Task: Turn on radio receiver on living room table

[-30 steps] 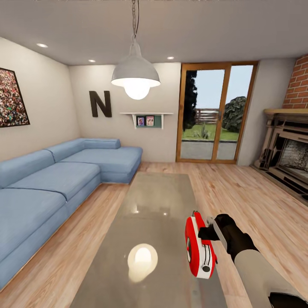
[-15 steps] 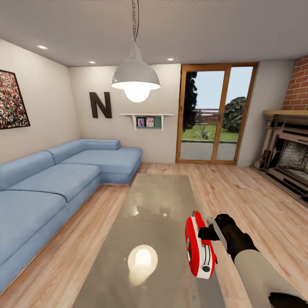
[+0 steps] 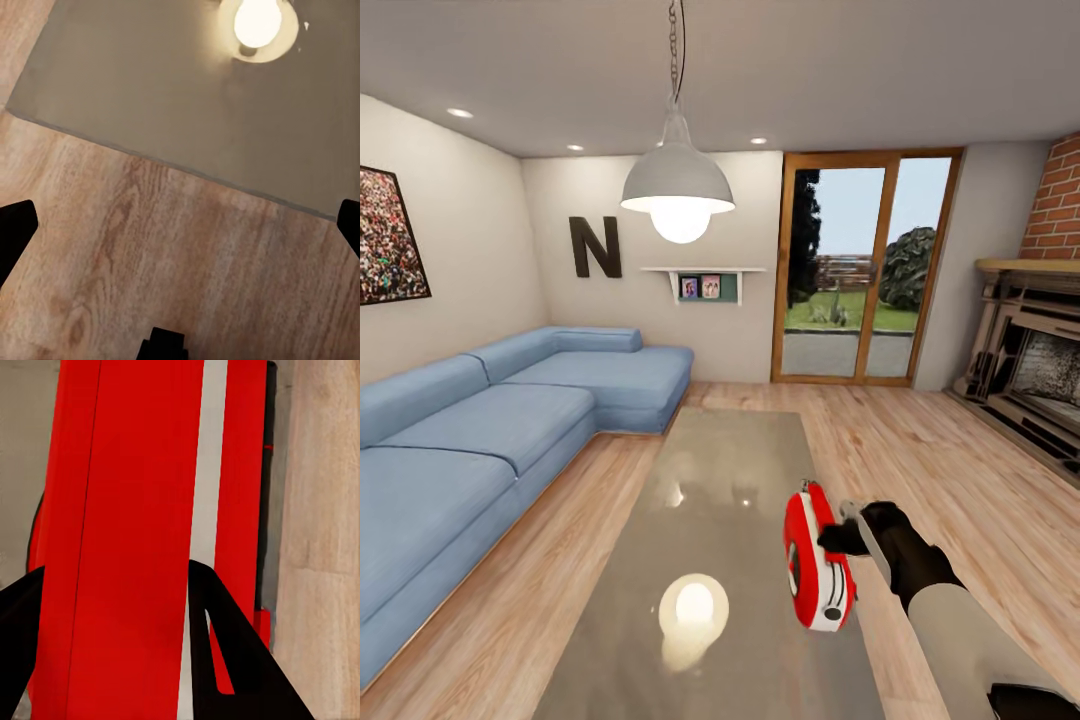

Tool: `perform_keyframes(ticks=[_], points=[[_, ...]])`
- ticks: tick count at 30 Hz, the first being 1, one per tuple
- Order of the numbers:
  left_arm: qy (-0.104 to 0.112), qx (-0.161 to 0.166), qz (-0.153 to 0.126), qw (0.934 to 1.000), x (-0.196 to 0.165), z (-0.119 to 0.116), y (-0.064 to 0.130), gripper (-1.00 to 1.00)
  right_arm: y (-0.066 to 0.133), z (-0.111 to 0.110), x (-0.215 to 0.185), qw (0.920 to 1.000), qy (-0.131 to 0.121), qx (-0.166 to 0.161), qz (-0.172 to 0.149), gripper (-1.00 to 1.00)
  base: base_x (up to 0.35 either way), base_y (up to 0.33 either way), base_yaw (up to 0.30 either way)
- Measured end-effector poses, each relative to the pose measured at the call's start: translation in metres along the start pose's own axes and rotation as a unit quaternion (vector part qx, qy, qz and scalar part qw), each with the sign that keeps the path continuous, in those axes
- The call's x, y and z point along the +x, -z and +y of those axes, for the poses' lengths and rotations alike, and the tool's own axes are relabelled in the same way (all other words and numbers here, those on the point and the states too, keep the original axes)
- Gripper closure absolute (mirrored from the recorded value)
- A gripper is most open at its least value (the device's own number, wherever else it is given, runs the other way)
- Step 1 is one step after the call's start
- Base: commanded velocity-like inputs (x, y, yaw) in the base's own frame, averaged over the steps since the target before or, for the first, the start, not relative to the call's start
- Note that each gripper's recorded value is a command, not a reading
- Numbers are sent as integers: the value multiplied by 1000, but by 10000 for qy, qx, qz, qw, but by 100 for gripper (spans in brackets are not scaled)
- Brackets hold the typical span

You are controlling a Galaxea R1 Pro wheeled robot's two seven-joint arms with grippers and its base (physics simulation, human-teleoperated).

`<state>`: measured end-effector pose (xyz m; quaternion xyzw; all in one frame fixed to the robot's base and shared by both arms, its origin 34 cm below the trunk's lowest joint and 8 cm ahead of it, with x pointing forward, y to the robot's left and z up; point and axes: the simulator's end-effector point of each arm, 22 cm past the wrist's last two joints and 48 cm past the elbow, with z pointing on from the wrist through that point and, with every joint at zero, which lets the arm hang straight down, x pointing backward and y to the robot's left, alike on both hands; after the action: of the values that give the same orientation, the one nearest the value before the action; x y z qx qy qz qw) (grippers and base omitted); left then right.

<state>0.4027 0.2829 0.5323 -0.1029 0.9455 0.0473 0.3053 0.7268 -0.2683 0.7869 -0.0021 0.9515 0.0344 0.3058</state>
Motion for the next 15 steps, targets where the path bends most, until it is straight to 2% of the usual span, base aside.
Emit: perform_keyframes(ticks=[3,5,7,9,10,12,15], points=[[1,-26,-140,9999,-6,1,0,-100,-9,25,3,9979,93,-600,-210,100,0,0,0],[1,-33,-197,9998,-9,2,0,-100,-9,44,5,9942,129,-1038,-246,100,0,0,0],[0,-32,-215,9998,-9,2,0,-100,-8,55,9,9908,266,-1309,-217,100,0,0,0],[0,-7,-226,9997,-10,1,0,-100,-4,71,22,9834,582,-1716,-65,100,0,0,0],[-2,-1,-228,9997,-10,0,0,-100,-3,75,24,9812,624,-1827,-42,100,0,0,0],[-9,16,-230,9997,-10,-1,0,-100,-1,83,33,9739,1008,-2035,27,100,0,0,0],[-5,27,-244,9997,-12,-4,1,-100,2,93,40,9640,1327,-2302,27,100,0,0,0]])
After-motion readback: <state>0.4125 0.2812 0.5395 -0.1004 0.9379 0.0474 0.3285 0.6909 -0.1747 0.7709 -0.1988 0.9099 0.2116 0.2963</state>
